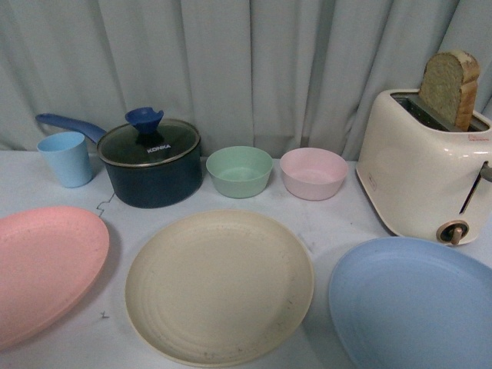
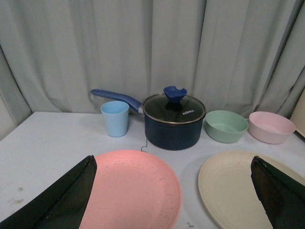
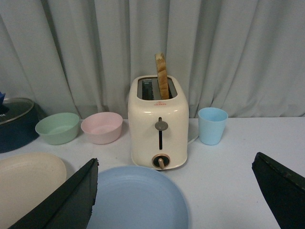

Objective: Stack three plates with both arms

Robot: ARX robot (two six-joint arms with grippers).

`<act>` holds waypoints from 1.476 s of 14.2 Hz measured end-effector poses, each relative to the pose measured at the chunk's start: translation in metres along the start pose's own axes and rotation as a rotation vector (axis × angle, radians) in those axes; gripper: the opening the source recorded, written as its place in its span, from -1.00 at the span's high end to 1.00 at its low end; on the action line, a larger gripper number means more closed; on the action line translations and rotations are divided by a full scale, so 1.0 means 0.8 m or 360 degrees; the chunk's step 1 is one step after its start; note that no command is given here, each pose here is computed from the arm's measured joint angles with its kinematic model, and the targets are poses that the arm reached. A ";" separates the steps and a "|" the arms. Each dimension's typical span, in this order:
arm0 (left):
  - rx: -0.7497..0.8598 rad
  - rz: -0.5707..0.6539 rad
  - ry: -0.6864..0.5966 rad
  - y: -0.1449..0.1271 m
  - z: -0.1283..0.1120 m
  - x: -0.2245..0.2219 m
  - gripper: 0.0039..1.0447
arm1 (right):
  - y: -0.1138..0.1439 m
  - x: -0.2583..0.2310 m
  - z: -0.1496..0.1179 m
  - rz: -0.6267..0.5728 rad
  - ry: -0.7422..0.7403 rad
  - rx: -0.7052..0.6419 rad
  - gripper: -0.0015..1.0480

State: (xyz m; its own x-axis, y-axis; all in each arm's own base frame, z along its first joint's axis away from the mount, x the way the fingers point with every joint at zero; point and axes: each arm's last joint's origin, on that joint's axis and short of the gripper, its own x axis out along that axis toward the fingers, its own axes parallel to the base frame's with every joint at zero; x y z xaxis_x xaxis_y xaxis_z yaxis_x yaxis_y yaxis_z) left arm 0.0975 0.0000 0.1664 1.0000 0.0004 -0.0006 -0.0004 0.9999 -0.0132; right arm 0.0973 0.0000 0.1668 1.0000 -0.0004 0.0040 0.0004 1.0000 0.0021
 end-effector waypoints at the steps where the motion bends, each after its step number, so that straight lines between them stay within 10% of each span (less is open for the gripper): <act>1: -0.0001 0.0000 0.0001 0.000 0.000 0.000 -0.88 | 0.000 0.000 0.000 0.0000 0.0000 -0.0001 -0.87; 15: 0.0000 0.0000 0.0000 0.000 0.000 0.000 -0.88 | 0.000 0.000 0.000 0.0000 0.0000 0.0000 -0.87; 18: -0.0169 0.0278 0.0700 -0.003 0.010 0.008 -0.88 | 0.000 0.000 0.000 0.0004 -0.0001 -0.0001 -0.87; 21: -0.0322 0.0275 0.0549 0.010 0.039 0.051 -0.88 | 0.000 0.000 0.000 0.0000 0.0000 -0.0001 -0.87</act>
State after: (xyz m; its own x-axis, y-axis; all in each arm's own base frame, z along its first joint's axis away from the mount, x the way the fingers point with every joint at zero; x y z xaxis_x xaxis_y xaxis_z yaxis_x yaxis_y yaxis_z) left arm 0.1379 0.0086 0.1972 0.9265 0.1287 -0.3537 -0.2023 0.9627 -0.1795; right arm 0.0973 0.0000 0.1668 1.0000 -0.0004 0.0040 0.0004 1.0000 0.0017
